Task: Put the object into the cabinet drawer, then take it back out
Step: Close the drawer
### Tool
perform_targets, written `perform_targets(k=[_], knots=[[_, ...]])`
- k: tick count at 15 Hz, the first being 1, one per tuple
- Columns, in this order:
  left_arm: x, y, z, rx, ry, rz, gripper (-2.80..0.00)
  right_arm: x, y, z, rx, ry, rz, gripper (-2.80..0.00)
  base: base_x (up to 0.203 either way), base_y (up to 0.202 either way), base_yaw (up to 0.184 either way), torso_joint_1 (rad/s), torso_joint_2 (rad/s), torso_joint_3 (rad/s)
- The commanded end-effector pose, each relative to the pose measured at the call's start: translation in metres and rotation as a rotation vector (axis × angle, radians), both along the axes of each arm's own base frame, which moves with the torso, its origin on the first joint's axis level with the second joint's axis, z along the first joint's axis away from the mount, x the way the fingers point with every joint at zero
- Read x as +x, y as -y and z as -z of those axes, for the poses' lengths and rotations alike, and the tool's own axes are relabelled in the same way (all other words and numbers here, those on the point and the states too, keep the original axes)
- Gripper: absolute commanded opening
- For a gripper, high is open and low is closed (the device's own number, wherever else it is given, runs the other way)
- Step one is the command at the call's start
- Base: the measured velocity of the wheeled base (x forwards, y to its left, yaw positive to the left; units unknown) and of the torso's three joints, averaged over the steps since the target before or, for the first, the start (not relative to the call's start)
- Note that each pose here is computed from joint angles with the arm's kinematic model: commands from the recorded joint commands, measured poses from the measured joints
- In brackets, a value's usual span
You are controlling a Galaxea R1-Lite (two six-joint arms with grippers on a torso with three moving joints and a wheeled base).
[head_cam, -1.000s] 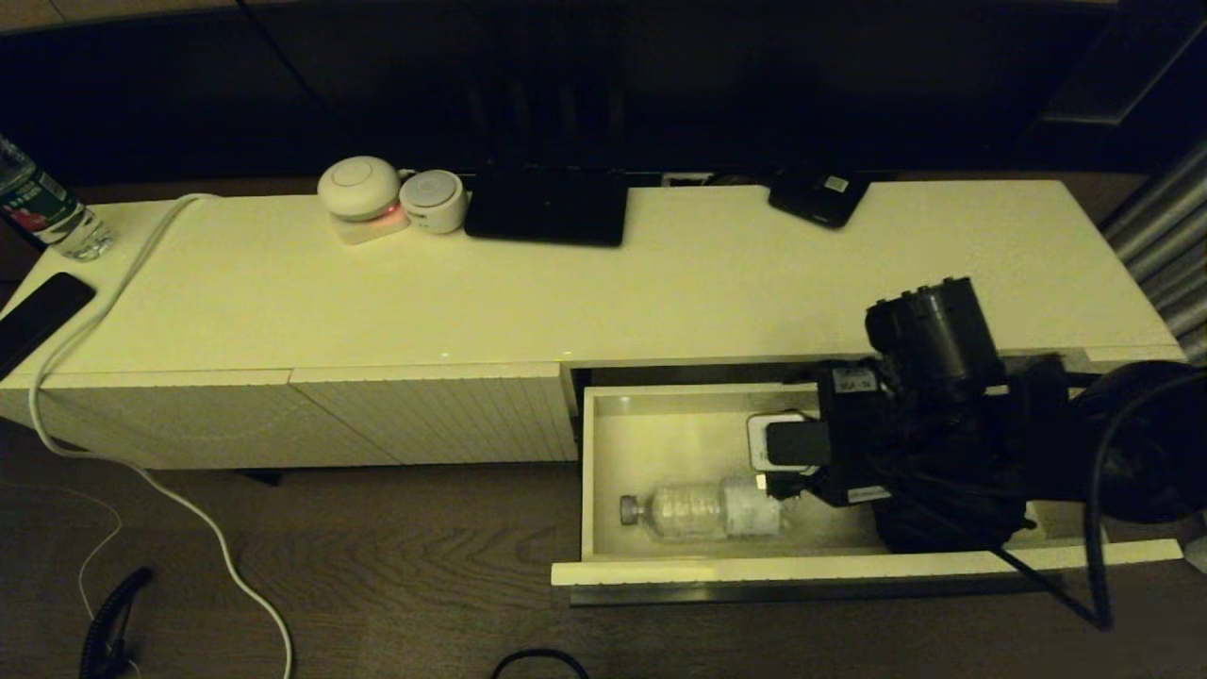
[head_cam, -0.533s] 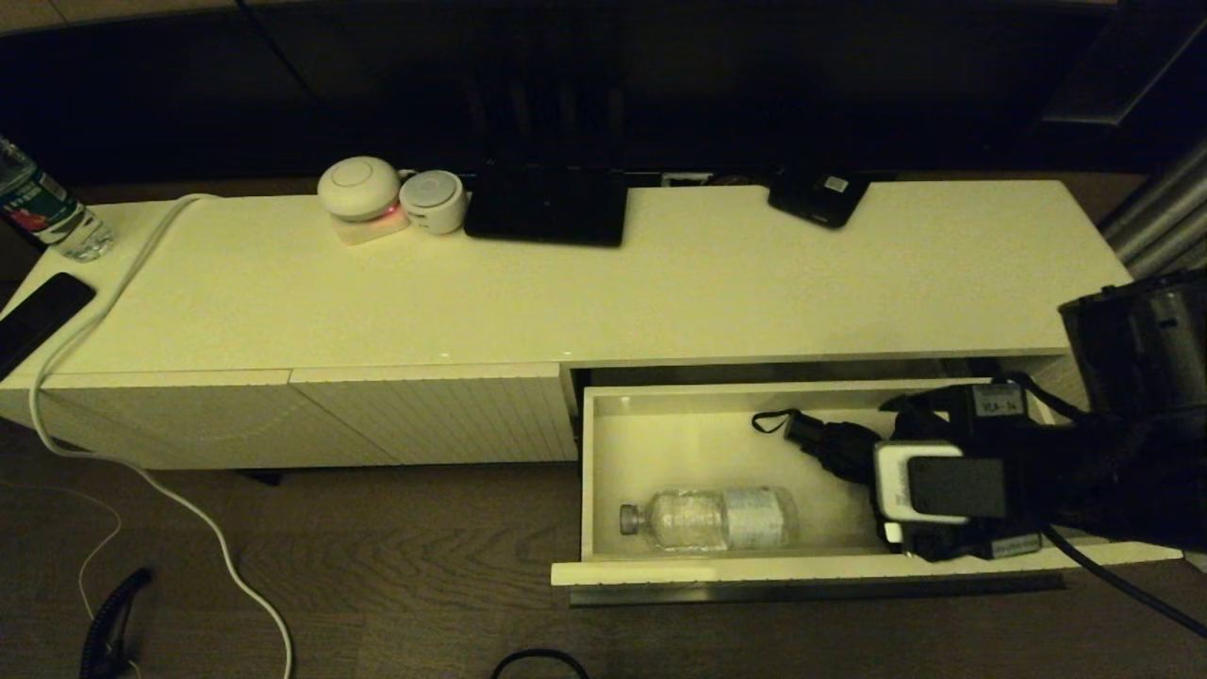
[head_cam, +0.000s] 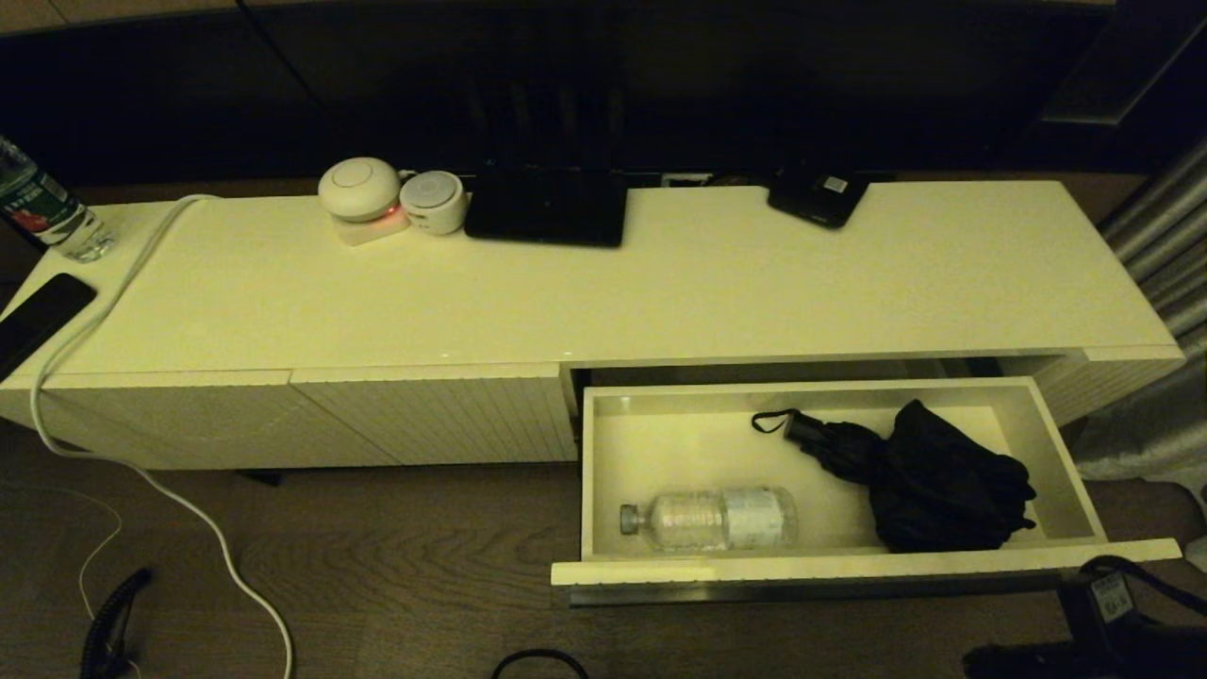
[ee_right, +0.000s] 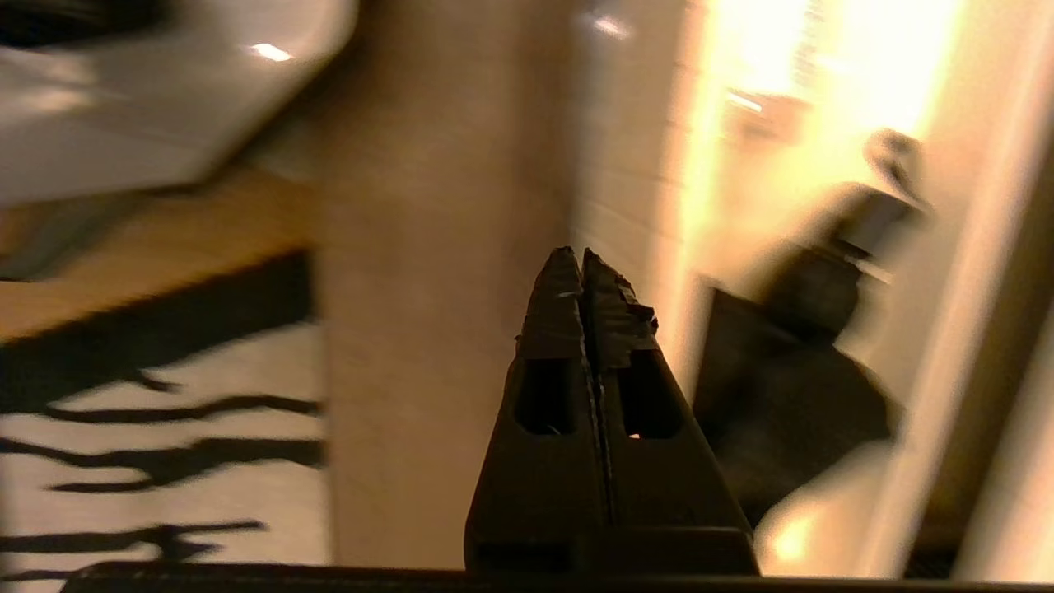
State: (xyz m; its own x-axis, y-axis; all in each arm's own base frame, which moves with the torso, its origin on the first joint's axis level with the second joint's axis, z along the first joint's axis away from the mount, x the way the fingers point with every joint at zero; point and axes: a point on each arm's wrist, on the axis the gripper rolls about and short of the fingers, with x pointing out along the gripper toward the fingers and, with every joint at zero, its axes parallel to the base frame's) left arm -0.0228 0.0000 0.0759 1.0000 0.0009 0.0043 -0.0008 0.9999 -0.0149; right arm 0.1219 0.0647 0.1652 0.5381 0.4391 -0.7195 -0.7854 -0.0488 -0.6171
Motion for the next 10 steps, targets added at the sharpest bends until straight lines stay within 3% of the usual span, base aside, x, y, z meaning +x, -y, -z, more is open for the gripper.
perform_targets(k=[1, 5, 10], knots=[[0.000, 0.000, 0.000, 0.000, 0.002, -0.001, -2.80, -0.003, 0.000, 0.017, -0.015, -0.079, -0.031, -2.80, 0.000, 0.000, 0.000, 0.000, 0.00, 0.000], [0.000, 0.000, 0.000, 0.000, 0.000, -0.001, -2.80, 0.005, -0.004, 0.046, -0.071, -0.230, -0.041, -2.80, 0.000, 0.000, 0.000, 0.000, 0.00, 0.000], [0.000, 0.000, 0.000, 0.000, 0.000, -0.001, -2.80, 0.035, -0.012, 0.067, -0.069, -0.229, -0.003, -2.80, 0.000, 0.000, 0.000, 0.000, 0.00, 0.000]])
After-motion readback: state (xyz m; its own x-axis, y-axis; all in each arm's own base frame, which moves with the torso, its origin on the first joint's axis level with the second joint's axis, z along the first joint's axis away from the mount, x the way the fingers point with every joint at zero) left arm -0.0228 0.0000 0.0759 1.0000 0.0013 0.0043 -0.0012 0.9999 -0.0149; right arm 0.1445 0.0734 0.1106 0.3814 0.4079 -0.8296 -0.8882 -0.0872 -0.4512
